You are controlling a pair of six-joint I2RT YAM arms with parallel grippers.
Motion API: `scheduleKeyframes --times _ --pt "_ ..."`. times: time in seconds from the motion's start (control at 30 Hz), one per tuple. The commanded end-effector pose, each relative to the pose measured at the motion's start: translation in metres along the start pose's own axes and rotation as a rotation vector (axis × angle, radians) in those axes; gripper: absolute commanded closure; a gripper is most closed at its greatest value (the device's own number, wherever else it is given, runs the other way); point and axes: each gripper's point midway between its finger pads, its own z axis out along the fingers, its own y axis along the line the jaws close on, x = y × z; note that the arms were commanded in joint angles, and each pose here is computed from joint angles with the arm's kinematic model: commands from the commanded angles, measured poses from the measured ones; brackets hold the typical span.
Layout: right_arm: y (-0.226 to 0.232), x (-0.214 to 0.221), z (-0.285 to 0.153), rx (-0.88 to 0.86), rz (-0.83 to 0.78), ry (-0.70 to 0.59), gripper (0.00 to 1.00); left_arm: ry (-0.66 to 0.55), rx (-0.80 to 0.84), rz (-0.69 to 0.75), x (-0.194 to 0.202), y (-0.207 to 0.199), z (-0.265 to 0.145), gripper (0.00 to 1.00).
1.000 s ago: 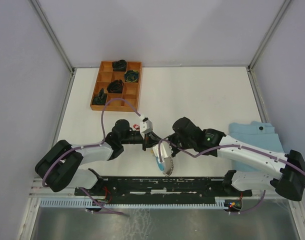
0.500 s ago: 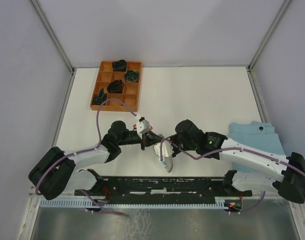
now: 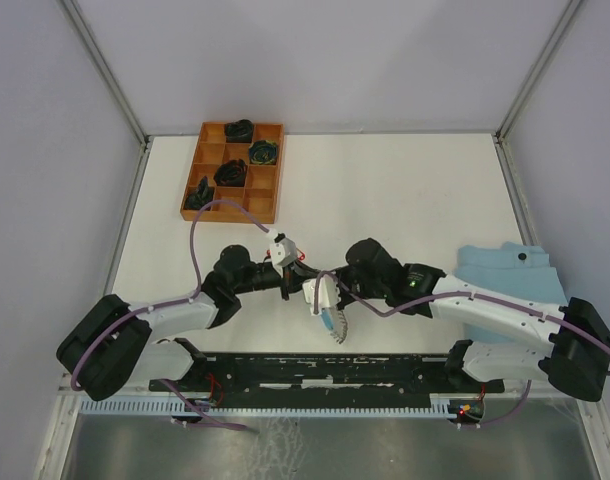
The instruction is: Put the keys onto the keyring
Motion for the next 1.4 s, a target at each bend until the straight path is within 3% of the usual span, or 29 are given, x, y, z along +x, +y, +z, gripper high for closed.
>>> scheduleKeyframes --times 0.0,0.13,0.3,0.43,0.57,0.73,0.87,1.03,1.2,1.37 --pt "-0.018 0.004 -0.005 0.076 0.07 0.029 0.99 -0.077 -0.103 0.072 -0.023 0.018 -0.002 0.81" --pt "-0.032 0.015 -0.006 0.11 0.122 0.067 1.0 -0.067 -0.198 0.063 -0.019 0.033 -0.007 0.6" --pt "-0.045 0.029 -0.004 0.151 0.229 0.088 0.99 -0.077 -0.333 0.058 -0.016 0.049 -0.022 0.43" --pt "-0.051 0.054 -0.002 0.201 0.385 0.12 0.99 -0.073 -0.451 0.037 -0.012 0.063 -0.035 0.37" --pt "-0.059 0.09 0.002 0.294 0.614 0.166 0.99 -0.095 -0.642 -0.05 -0.008 0.084 -0.058 0.27" --pt "-0.067 0.133 0.003 0.391 0.798 0.253 0.95 -0.174 -0.892 -0.238 -0.007 0.106 -0.092 0.03" --pt "-0.07 0.159 0.003 0.471 0.931 0.324 0.92 -0.192 -0.973 -0.316 -0.004 0.106 -0.108 0.01" --pt "-0.076 0.17 -0.009 0.555 1.085 0.345 0.8 -0.241 -1.049 -0.399 -0.015 0.102 -0.129 0.01" --pt "-0.07 0.174 -0.039 0.671 1.258 0.384 0.33 -0.286 -1.089 -0.467 -0.038 0.092 -0.149 0.01" --pt "-0.068 0.168 -0.091 0.794 1.377 0.502 0.12 -0.256 -1.093 -0.484 -0.067 0.074 -0.166 0.01"
